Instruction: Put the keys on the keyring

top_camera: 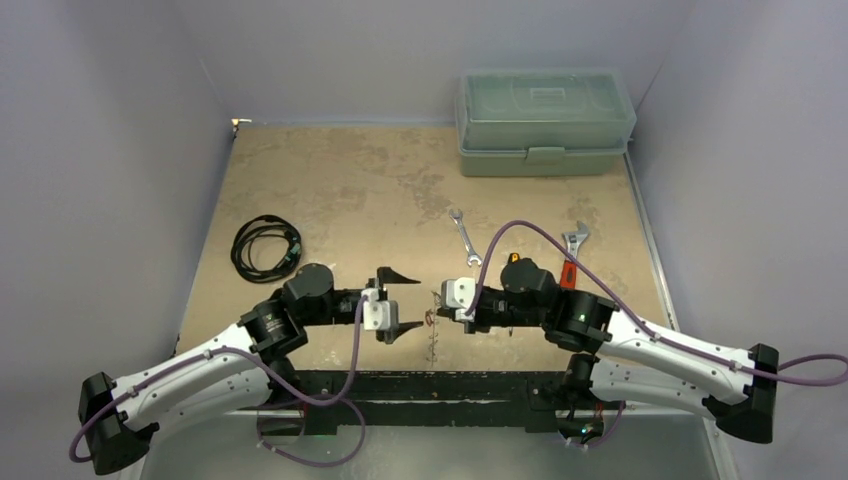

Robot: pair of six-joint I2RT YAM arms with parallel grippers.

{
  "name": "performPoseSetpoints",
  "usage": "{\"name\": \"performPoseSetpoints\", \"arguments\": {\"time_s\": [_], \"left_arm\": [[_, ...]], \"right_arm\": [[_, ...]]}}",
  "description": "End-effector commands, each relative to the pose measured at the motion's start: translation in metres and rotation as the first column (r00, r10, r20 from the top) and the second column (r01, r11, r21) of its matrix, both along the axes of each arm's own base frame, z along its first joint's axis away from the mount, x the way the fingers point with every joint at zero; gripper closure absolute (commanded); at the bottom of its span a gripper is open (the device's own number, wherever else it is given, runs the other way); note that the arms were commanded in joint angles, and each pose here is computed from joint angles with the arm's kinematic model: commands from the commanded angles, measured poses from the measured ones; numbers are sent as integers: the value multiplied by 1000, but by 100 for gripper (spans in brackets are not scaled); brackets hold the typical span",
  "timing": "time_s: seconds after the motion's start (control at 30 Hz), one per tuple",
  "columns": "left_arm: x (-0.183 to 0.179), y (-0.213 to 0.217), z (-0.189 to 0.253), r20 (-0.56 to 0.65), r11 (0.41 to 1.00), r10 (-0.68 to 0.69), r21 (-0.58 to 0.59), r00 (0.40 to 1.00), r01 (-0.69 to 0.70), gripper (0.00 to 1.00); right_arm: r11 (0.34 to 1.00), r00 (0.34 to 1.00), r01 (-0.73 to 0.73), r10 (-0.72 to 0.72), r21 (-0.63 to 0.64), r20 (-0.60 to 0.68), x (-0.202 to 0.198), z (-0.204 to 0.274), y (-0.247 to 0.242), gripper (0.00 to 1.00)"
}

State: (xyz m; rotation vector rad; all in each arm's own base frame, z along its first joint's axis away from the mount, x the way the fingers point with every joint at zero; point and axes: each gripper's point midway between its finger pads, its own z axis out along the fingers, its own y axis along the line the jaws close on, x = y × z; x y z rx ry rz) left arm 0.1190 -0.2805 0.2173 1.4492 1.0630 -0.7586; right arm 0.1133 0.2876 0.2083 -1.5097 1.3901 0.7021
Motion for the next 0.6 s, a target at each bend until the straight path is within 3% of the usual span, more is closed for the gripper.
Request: {"name": "performPoseSetpoints", "arguments": {"time_s": [0.0, 0.03, 0.1, 0.2, 0.33, 0.37, 0.47, 0.53, 0.57], "left_arm": [[21, -9, 67, -214, 966, 134, -190, 968, -175, 30], [23, -11, 73, -263, 961, 137, -199, 955, -193, 30], [17, -15, 95, -320, 954, 90, -246, 943, -174, 16], [5, -12, 127, -311, 918, 12, -374, 950, -134, 8], [25, 8, 138, -347, 830, 127, -476, 929, -291, 3], [27, 9, 135, -341, 830, 142, -469, 929, -300, 3], [32, 7, 121, -346, 851, 176, -417, 922, -319, 17], [24, 3, 116, -304, 884, 143, -388, 942, -259, 27], [18, 2, 114, -282, 897, 118, -382, 952, -224, 40]], "right_arm": [[990, 996, 28, -38, 139, 76, 9, 45, 5, 100], [988, 996, 27, -39, 150, 76, 8, 46, 5, 100], [985, 996, 31, -45, 170, 79, 8, 50, 3, 100], [979, 994, 44, -63, 200, 87, 8, 59, -1, 100], [968, 992, 52, -78, 245, 97, 7, 72, -5, 100], [966, 992, 56, -83, 254, 96, 8, 74, -6, 100], [956, 993, 62, -89, 286, 83, 6, 79, -6, 100], [952, 994, 56, -82, 302, 74, 3, 78, -7, 100], [947, 994, 54, -80, 316, 71, 2, 80, -7, 100]]}}
